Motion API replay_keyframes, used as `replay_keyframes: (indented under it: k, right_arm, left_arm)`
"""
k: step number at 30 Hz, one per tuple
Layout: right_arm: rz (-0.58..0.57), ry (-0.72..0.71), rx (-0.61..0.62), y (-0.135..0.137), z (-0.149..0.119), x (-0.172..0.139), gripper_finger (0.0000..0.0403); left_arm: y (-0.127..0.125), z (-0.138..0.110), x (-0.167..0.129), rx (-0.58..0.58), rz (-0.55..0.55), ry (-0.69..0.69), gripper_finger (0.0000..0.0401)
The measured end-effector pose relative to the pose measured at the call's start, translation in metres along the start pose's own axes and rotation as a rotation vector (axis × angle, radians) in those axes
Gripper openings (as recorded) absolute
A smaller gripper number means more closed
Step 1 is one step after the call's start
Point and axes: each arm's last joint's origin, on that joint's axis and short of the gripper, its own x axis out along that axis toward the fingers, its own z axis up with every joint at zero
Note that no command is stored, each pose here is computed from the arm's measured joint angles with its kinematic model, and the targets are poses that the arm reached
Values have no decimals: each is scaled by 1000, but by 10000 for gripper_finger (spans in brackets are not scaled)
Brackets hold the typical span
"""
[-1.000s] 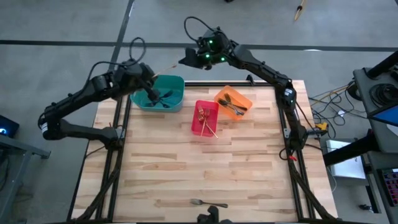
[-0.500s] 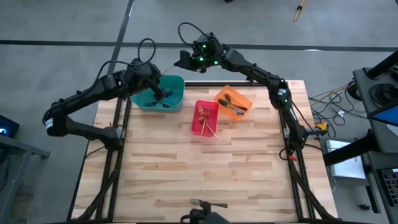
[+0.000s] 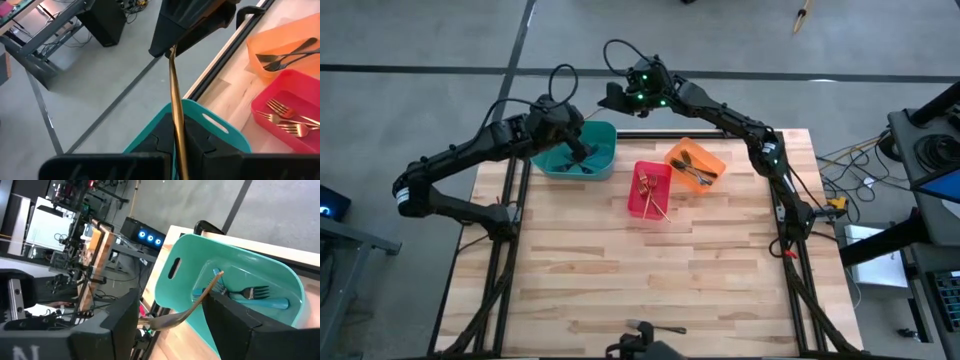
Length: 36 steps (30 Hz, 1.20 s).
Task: Sort silverware by color (type)
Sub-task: Put the golden fork into the red bin
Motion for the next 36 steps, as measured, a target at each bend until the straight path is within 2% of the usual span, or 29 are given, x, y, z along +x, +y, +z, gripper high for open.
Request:
replay_keyframes:
  k: [14,24,27,36]
  right_arm:
    - [-13,-21,-38,1,0,0,93]
    - [-6,-36,-87,2,2,-1,46]
    - [20,-56,-123,5,4,-1,35]
    - [72,-60,-313,11,4,-3,19]
  left_arm:
    - [-4,1,1,30,-10,-3,0]
    - [-6,2,0,41,-11,-11,3]
    - [-6,2,0,6,-25,-12,22]
    - [-5,4,-2,-95,-36,-34,114]
